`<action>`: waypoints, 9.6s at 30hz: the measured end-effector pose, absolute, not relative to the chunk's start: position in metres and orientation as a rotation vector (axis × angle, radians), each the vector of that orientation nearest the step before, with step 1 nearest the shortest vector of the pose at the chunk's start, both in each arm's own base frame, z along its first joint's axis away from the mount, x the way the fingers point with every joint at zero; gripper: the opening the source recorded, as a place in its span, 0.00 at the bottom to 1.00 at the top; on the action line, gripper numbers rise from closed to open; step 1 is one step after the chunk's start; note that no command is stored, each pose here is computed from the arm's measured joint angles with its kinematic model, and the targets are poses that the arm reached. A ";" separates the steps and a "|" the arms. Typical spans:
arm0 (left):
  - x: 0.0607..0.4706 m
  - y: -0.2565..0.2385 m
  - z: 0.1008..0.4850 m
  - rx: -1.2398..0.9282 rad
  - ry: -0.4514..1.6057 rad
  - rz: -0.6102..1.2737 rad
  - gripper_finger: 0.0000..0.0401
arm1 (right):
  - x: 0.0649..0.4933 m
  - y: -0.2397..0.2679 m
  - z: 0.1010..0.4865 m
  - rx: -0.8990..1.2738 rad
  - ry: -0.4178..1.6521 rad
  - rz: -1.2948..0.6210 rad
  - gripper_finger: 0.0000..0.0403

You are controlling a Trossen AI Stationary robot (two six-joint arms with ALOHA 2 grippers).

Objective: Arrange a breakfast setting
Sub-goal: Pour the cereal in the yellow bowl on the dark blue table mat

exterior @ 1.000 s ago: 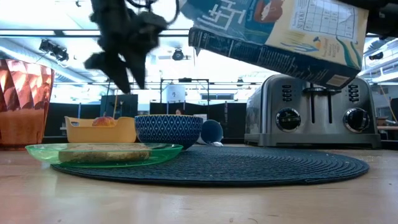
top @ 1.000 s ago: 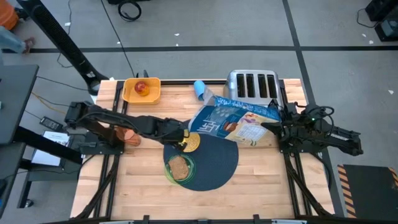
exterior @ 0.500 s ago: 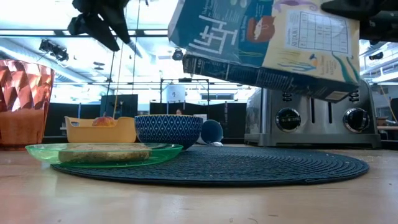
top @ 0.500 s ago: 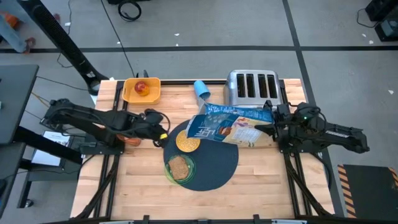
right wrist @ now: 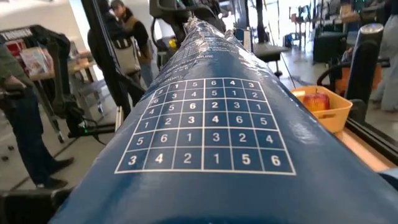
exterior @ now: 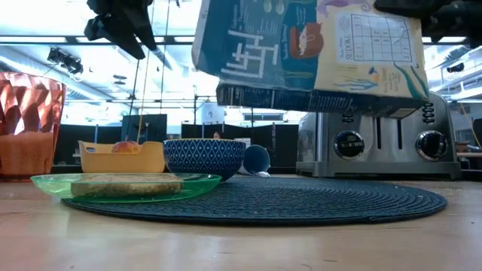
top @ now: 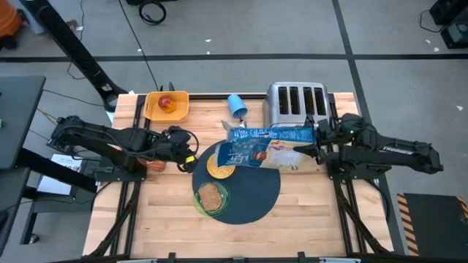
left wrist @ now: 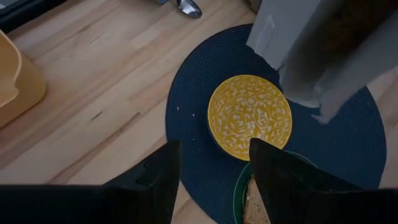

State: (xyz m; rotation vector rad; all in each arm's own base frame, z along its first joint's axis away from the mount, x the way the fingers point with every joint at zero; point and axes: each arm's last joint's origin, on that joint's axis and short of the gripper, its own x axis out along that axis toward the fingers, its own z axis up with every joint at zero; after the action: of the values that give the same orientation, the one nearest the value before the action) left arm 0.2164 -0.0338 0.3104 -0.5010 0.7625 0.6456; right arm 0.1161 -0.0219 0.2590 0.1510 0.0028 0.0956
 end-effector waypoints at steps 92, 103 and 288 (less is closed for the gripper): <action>0.220 -0.035 0.312 -0.427 0.756 0.591 0.49 | 0.182 -0.036 0.306 0.054 0.289 0.147 0.69; 0.220 -0.035 0.312 -0.428 0.757 0.590 0.49 | 0.182 -0.035 0.313 0.054 0.310 0.180 0.69; 0.222 -0.031 0.313 -0.459 0.733 0.608 0.49 | 0.209 -0.033 0.350 -0.060 0.451 0.187 0.68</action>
State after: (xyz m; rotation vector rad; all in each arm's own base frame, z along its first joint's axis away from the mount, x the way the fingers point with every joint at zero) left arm 0.2223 -0.0314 0.3127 -0.4590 0.7330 0.6079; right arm 0.2095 -0.0331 0.3497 -0.0600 0.4514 0.1868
